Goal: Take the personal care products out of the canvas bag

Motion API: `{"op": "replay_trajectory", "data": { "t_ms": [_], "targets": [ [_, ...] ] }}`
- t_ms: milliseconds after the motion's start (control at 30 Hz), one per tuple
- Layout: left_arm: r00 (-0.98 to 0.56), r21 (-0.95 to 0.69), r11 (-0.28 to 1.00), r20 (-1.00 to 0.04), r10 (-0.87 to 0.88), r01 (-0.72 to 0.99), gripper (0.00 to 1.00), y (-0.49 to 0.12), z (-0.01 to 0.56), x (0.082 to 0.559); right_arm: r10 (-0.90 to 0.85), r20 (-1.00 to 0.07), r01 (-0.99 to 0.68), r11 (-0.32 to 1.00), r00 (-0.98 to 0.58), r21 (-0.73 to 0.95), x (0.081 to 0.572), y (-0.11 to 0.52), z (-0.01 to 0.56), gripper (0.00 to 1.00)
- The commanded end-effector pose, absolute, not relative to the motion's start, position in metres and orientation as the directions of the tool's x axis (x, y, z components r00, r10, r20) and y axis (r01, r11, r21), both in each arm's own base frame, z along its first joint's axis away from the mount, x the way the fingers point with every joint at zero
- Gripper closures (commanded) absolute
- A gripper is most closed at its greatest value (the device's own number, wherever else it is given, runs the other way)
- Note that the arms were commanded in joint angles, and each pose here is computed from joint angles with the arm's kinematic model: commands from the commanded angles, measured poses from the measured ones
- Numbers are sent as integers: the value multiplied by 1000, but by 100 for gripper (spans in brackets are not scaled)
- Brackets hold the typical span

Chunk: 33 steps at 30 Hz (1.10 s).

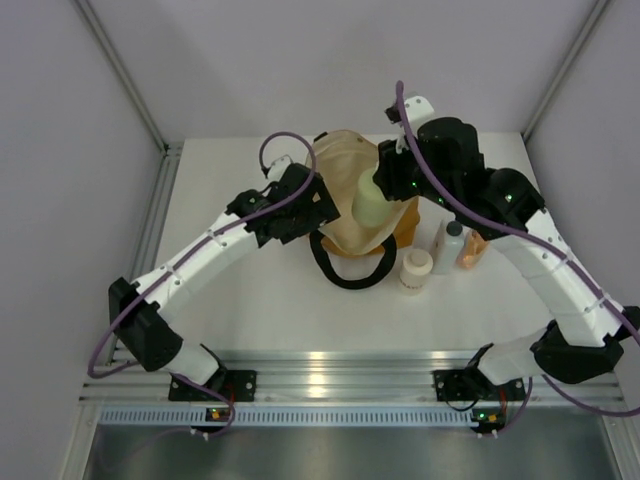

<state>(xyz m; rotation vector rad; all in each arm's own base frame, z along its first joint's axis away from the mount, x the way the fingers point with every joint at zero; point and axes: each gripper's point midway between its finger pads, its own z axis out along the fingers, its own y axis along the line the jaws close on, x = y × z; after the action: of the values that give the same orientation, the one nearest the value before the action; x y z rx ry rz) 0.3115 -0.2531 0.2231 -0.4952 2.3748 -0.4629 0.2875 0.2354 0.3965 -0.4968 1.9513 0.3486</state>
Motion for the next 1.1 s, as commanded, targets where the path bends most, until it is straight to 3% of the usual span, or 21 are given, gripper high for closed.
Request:
{"op": "replay_trajectory", "data": {
  "t_ms": [0, 533, 833, 1067],
  "targets": [
    [-638, -508, 845, -596, -487, -171, 2, -247, 271, 318, 4, -985, -507, 857, -173, 92, 264, 218, 490, 100],
    [-466, -420, 908, -802, -375, -7, 2, -215, 359, 325, 56, -987, -410, 905, -148, 113, 228, 155, 508, 100],
    [-339, -357, 934, -879, -334, 4, 2, -178, 402, 312, 33, -978, -253, 964, -207, 86, 216, 109, 458, 100],
    [-349, -320, 947, -888, -299, 4, 2, -172, 398, 308, 39, -976, -113, 992, -215, 64, 211, 75, 423, 100]
  ]
}}
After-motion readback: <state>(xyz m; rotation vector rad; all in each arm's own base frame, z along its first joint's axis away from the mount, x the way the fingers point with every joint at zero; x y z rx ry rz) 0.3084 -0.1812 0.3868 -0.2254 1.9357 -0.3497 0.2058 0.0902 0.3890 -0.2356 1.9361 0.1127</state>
